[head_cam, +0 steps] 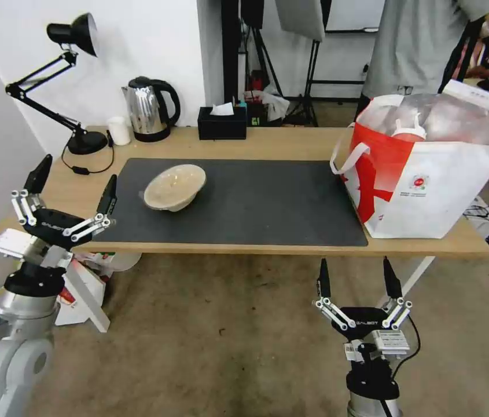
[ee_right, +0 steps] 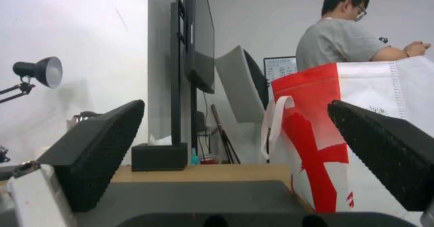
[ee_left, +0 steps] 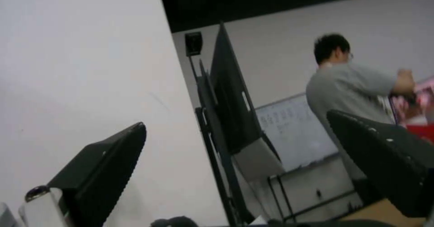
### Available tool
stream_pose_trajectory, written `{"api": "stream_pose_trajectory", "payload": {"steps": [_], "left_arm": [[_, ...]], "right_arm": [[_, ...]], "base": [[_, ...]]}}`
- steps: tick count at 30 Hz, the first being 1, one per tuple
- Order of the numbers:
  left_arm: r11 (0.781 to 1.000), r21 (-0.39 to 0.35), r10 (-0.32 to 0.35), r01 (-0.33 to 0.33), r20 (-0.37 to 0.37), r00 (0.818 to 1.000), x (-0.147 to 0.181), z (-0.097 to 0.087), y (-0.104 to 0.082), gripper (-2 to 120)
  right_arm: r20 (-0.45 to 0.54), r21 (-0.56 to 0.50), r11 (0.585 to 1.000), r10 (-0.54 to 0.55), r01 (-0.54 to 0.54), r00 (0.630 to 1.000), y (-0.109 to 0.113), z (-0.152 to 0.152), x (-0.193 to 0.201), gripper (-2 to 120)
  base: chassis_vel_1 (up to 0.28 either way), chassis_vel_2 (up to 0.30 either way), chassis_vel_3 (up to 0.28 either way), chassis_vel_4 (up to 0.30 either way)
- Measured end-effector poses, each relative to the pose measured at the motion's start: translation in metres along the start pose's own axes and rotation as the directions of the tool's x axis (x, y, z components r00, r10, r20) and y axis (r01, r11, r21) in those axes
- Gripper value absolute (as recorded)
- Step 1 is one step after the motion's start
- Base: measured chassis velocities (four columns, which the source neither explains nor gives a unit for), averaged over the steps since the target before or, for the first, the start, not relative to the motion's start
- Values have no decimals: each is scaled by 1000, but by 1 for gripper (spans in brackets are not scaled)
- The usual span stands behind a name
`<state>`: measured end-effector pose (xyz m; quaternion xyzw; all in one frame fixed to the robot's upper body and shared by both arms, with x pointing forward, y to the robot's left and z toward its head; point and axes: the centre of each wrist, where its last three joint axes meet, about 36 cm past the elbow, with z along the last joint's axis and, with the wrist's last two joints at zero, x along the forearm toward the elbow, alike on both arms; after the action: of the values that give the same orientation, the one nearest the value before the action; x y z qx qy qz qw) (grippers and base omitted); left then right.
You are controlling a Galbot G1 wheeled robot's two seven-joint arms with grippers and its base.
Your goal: Pick up the trash from the table and place it into the takeout bag.
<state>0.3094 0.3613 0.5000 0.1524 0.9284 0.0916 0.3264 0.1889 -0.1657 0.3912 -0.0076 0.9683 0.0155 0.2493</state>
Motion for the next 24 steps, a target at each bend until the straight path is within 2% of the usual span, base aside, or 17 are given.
{"api": "stream_pose_trajectory", "payload": {"steps": [1,6,17,22,24], "left_arm": [[999,-26,19,-19,-8,1000,-1,1,6,100],[996,-60,58,-59,-24,998,-4,1,16,100],[994,-58,95,-98,-39,995,-5,7,15,100],[996,0,85,-85,-35,996,-7,6,6,100],[996,55,67,-65,-30,997,-7,5,-2,100]], "right_arm": [[0,0,1000,0,0,1000,0,0,0,100],[0,0,1000,0,0,1000,0,0,0,100],[0,0,1000,0,0,1000,0,0,0,100],[0,0,1000,0,0,1000,0,0,0,100],[0,0,1000,0,0,1000,0,0,0,100]], "base": [[0,0,0,0],[0,0,0,0],[0,0,0,0],[0,0,0,0],[0,0,0,0]]}}
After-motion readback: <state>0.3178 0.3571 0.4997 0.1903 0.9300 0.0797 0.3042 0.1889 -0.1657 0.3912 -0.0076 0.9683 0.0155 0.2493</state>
